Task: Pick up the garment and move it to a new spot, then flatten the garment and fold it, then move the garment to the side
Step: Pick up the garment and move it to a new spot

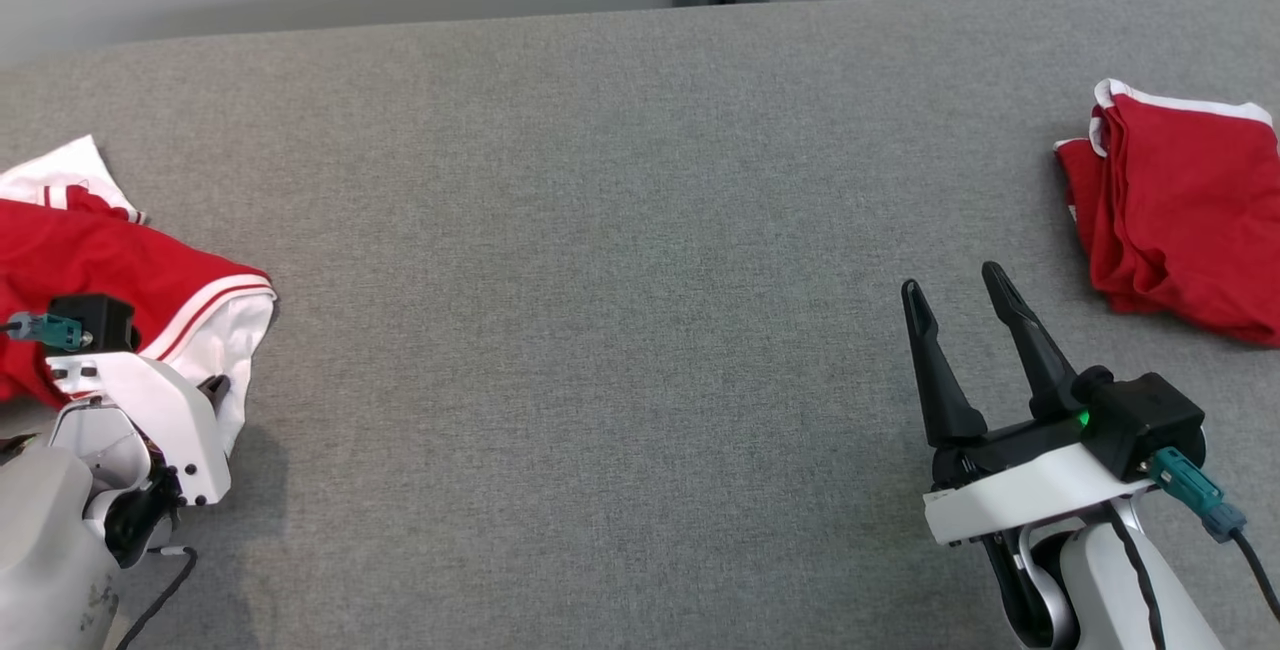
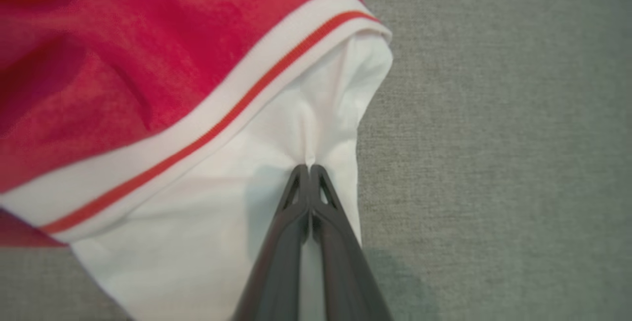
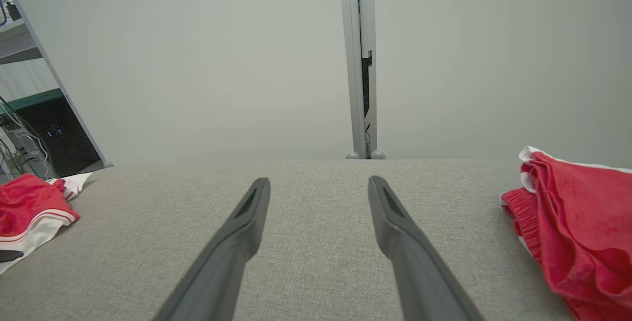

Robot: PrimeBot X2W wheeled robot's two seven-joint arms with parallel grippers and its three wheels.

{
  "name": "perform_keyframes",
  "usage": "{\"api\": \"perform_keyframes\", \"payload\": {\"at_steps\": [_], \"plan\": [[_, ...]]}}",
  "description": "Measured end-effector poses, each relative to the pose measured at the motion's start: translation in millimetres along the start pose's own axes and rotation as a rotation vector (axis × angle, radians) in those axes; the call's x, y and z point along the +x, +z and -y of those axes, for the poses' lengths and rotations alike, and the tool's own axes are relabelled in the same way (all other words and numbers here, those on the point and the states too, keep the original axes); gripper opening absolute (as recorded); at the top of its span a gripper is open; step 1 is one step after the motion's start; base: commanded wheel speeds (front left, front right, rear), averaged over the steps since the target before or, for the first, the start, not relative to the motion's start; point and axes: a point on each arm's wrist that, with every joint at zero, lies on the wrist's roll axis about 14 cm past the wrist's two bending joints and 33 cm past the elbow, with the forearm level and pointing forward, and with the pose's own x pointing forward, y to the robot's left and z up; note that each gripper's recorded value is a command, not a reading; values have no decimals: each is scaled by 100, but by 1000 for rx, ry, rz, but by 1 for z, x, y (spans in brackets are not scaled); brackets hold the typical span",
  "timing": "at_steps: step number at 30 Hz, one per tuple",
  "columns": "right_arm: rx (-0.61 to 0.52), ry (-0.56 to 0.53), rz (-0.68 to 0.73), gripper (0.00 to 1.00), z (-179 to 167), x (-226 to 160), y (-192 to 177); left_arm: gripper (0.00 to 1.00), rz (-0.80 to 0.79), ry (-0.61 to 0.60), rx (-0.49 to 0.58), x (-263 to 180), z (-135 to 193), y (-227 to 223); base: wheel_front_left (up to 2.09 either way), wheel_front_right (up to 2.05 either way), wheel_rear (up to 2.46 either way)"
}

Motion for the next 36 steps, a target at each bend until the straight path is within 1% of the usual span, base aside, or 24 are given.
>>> {"api": "perform_keyframes", "payload": {"at_steps": [7, 18, 21, 25, 28, 32, 36], "plan": [[5, 18, 17, 100, -8, -2, 8, 0, 66, -8, 24, -13, 1, 9, 0, 0, 0], [9, 8, 67, 100, -10, -17, 29, 0, 304, -63, 110, -57, 13, 91, 0, 0, 0], [12, -8, 77, 100, -6, -24, 34, 0, 358, -96, 131, -69, 24, 110, 0, 0, 0], [8, -37, 89, 100, 1, -34, 39, 0, 428, -162, 158, -83, 47, 131, 0, 0, 0], [3, -57, 109, 100, 7, -39, 46, 0, 471, -234, 183, -89, 75, 143, 0, 0, 0], [-2, -90, 124, 100, 17, -46, 51, 0, 515, -338, 229, -94, 116, 154, 0, 0, 0], [-8, -123, 127, 100, 28, -52, 53, 0, 556, -466, 267, -99, 169, 161, 0, 0, 0]]}}
